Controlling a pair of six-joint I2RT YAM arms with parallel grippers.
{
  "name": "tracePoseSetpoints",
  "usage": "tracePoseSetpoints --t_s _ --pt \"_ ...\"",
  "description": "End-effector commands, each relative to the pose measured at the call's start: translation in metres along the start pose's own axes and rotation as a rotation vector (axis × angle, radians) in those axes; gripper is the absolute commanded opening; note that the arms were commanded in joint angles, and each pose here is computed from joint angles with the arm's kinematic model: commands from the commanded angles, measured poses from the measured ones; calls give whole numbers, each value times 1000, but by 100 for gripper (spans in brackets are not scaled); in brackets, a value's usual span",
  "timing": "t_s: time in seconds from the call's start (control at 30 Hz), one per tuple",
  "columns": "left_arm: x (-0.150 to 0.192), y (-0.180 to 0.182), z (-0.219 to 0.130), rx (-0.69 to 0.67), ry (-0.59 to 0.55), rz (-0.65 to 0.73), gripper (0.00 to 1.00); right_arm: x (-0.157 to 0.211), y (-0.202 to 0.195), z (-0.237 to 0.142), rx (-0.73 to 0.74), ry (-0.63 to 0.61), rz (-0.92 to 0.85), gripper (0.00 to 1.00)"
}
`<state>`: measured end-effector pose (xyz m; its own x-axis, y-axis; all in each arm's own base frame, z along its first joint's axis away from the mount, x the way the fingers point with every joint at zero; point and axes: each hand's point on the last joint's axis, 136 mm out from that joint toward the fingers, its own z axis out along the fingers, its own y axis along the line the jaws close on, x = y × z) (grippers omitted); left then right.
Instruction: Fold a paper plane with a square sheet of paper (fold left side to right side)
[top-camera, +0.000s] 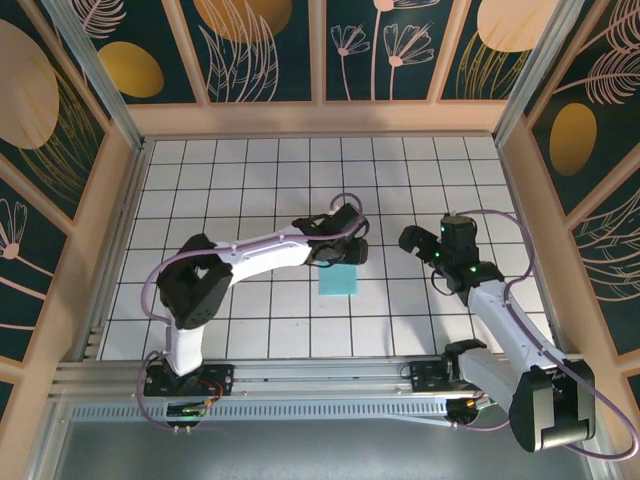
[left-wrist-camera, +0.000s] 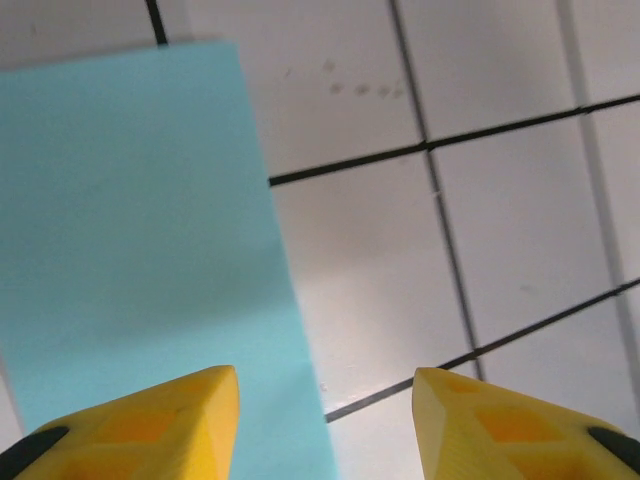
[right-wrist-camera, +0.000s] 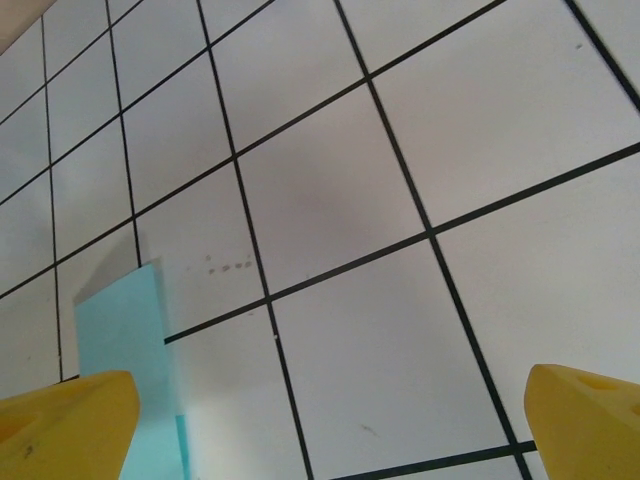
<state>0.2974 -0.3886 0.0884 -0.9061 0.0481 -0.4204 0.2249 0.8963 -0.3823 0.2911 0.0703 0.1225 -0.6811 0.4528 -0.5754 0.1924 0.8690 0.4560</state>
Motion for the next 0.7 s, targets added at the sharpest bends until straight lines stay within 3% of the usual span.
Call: tracePoseSetpoints --t_s 0.0,0.33,0.67 --pt "-22 -21 -25 174 -67 -31 50 -15 22 -3 -93 -21 -4 95" --pt "-46 9 -68 413 -211 -213 53 5 48 13 -227 114 11 78" --pt "-42 83 -81 432 -308 -493 66 34 68 35 -293 255 1 65"
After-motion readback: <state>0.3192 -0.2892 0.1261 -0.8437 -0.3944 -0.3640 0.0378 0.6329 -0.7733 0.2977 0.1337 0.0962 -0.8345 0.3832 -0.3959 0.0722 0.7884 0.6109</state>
